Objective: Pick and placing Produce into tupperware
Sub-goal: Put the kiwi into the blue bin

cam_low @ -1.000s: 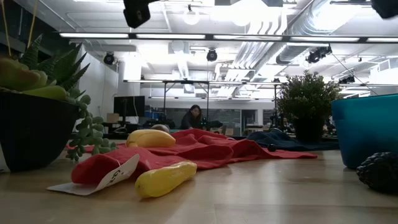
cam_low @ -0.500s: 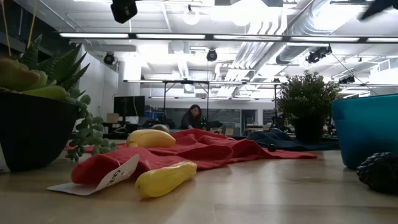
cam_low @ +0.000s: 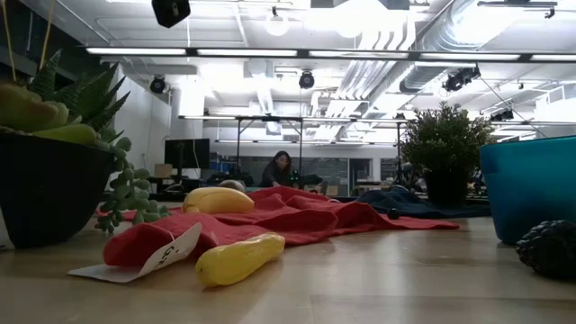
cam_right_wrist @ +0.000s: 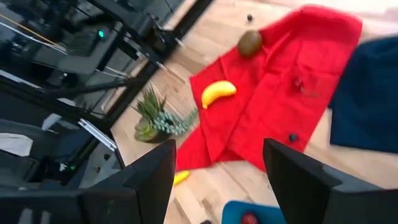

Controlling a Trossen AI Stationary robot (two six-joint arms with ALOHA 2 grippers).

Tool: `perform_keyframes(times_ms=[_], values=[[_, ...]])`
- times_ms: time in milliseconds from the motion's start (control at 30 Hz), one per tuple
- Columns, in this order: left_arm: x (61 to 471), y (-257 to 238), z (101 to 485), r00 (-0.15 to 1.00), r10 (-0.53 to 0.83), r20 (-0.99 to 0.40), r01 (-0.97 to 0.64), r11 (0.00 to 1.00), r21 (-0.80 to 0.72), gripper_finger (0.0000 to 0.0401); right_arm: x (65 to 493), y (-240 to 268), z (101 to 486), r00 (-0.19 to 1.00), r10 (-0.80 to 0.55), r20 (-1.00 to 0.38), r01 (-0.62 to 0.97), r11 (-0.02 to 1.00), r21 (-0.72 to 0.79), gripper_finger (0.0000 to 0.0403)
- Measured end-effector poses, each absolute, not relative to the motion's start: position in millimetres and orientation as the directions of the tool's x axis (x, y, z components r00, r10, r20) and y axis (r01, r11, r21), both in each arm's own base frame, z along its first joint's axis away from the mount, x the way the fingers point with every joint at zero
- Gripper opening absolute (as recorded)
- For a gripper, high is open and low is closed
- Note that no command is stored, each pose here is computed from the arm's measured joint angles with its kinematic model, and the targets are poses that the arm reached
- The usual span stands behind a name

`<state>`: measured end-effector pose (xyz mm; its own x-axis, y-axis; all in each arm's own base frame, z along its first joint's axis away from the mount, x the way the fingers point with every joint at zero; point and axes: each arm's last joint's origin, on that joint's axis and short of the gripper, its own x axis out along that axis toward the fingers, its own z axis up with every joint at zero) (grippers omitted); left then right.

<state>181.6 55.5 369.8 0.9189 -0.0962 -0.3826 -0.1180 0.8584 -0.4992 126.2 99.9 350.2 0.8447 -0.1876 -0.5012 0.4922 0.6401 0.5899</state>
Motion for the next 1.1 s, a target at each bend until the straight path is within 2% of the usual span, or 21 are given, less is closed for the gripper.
perform_keyframes(times_ms=[400, 767, 967, 1100], values=[[161, 51, 375, 0.921, 0.0, -0.389, -0.213, 0.837, -0.504, 0.0205, 99, 70, 371, 0.906, -0.17, -0.388, 0.388, 0.703, 0.596, 0.0232], [153, 51, 372, 0.886, 0.115, -0.449, -0.355, 0.791, -0.499, 0.0205, 72, 41, 385, 0.944, -0.165, -0.284, 0.308, 0.744, 0.592, 0.0232], [150, 54, 366, 0.831, 0.228, -0.508, -0.501, 0.703, -0.505, 0.0205, 58, 26, 392, 0.964, -0.15, -0.22, 0.255, 0.754, 0.605, 0.0232], [150, 58, 363, 0.778, 0.336, -0.531, -0.618, 0.564, -0.548, 0.0205, 50, 18, 394, 0.968, -0.164, -0.189, 0.247, 0.756, 0.606, 0.0232]])
